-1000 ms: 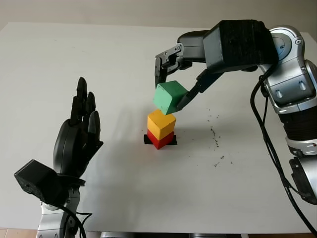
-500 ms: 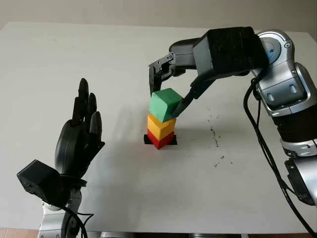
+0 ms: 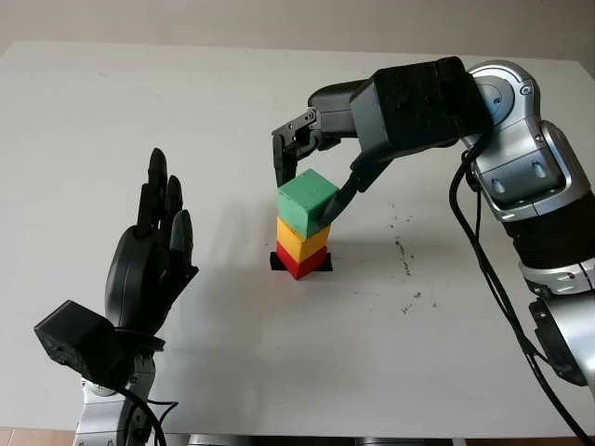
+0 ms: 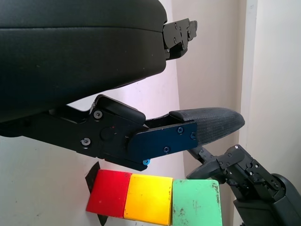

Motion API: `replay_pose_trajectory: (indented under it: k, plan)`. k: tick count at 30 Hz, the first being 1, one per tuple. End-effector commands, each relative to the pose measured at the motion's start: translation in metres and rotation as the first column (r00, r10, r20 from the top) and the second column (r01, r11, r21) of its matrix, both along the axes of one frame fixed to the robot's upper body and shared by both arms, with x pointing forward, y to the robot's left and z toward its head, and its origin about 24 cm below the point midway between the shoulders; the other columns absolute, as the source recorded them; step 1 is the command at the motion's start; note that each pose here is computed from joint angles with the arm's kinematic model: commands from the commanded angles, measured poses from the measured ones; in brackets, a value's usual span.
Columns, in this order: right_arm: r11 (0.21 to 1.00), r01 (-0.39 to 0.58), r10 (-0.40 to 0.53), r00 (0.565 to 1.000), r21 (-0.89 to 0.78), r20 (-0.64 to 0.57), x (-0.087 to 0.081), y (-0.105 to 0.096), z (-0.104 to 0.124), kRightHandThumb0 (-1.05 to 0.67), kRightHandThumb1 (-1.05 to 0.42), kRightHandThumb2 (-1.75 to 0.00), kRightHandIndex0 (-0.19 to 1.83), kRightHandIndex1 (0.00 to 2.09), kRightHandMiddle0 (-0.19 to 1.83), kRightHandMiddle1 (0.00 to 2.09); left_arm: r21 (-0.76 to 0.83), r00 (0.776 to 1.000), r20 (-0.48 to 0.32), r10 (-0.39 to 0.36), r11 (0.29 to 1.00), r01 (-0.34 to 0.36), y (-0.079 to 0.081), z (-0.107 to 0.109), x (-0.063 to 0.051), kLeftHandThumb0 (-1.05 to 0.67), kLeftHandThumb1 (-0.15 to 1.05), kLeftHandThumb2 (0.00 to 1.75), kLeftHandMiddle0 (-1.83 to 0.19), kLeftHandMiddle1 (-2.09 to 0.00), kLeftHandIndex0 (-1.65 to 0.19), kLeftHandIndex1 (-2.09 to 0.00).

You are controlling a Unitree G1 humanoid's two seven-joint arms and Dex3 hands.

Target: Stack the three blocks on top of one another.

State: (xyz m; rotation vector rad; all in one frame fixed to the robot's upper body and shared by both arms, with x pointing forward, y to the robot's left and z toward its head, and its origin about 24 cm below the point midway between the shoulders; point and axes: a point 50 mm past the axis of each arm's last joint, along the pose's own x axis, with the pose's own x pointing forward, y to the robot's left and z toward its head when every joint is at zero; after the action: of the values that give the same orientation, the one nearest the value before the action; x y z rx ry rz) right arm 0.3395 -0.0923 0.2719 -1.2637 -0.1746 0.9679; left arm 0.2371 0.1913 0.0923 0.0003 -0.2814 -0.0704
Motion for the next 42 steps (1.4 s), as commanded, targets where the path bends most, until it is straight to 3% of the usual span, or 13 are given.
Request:
replay_pose_trajectory:
  k: [1, 10, 13, 17, 21, 25, 30, 36, 39, 42]
  plan:
    - [1.0, -0.011, 0.011, 1.0, 0.001, 0.01, -0.001, 0.002, 0.0, -0.51, -0.92, -0.05, 0.35, 0.04, 0.4, 1.62, 0.01, 1.0, 0.005, -0.006, 1.0, 0.006, 0.0, 0.002, -0.003, -0.8, 1.05, 0.62, 0.19, 0.0, 0.19, 0.0]
    - [1.0, -0.023, 0.023, 1.0, 0.016, 0.008, -0.004, 0.0, -0.001, -0.51, -0.92, -0.05, 0.32, 0.04, 0.37, 1.61, 0.006, 1.0, -0.005, 0.005, 1.0, -0.005, 0.0, 0.001, -0.004, -0.81, 1.05, 0.6, 0.19, 0.0, 0.19, 0.0]
    - [1.0, -0.018, 0.019, 1.0, 0.024, -0.012, -0.005, -0.001, -0.002, -0.54, -0.9, -0.05, 0.28, 0.02, 0.29, 1.46, 0.012, 1.0, -0.005, 0.008, 1.0, -0.008, 0.0, 0.001, -0.003, -0.82, 1.05, 0.59, 0.19, 0.0, 0.19, 0.0]
    - [0.999, -0.024, 0.025, 0.999, 0.027, -0.041, -0.007, -0.001, -0.002, -0.58, -0.87, -0.05, 0.14, 0.01, 0.05, 1.11, 0.011, 1.0, -0.001, 0.0, 1.0, 0.0, 0.0, 0.001, -0.003, -0.82, 1.05, 0.58, 0.19, 0.0, 0.19, 0.0]
    - [0.998, -0.043, 0.04, 0.997, -0.051, -0.059, -0.01, -0.002, 0.0, -0.7, -0.86, -0.05, -0.14, 0.01, -0.11, 0.43, 0.01, 1.0, -0.006, 0.001, 1.0, -0.001, 0.001, 0.001, -0.003, -0.82, 1.05, 0.58, 0.19, 0.0, 0.19, 0.0]
    - [0.994, -0.076, 0.073, 0.997, -0.076, -0.036, -0.013, -0.005, 0.001, -0.82, -0.85, -0.05, -0.19, 0.0, -0.19, 0.07, 0.016, 1.0, -0.013, 0.0, 1.0, 0.0, 0.001, 0.002, -0.004, -0.84, 1.05, 0.56, 0.19, 0.0, 0.19, 0.0]
    - [0.995, -0.098, 0.099, 0.994, -0.034, 0.045, -0.015, -0.016, 0.006, -0.95, -0.88, -0.07, -0.19, 0.0, -0.19, 0.0, 0.02, 1.0, -0.014, -0.002, 1.0, 0.002, 0.001, 0.002, -0.004, -0.83, 1.05, 0.57, 0.19, 0.0, 0.19, 0.0]
    - [0.999, -0.028, 0.025, 0.996, 0.034, 0.087, -0.017, -0.037, 0.02, -1.0, -0.91, -0.06, -0.19, 0.0, -0.19, 0.0, 0.007, 1.0, -0.014, 0.006, 1.0, -0.005, 0.002, 0.001, -0.005, -0.83, 1.05, 0.55, 0.19, 0.0, 0.19, 0.0]
    - [0.987, 0.046, -0.058, 0.995, 0.154, 0.075, -0.019, -0.054, 0.026, -1.0, -0.9, -0.06, -0.19, 0.0, -0.19, 0.0, 0.015, 1.0, -0.013, 0.011, 1.0, -0.011, 0.002, 0.001, -0.006, -0.83, 1.05, 0.57, 0.19, 0.0, 0.19, 0.0]
    - [0.836, 0.105, -0.135, 0.991, 0.538, 0.017, -0.02, -0.078, 0.013, -0.9, -0.98, -0.08, -0.19, 0.0, -0.19, 0.0, 0.012, 1.0, 0.0, 0.011, 1.0, -0.011, 0.003, 0.0, -0.005, -0.82, 1.05, 0.59, 0.19, 0.0, 0.19, 0.0]
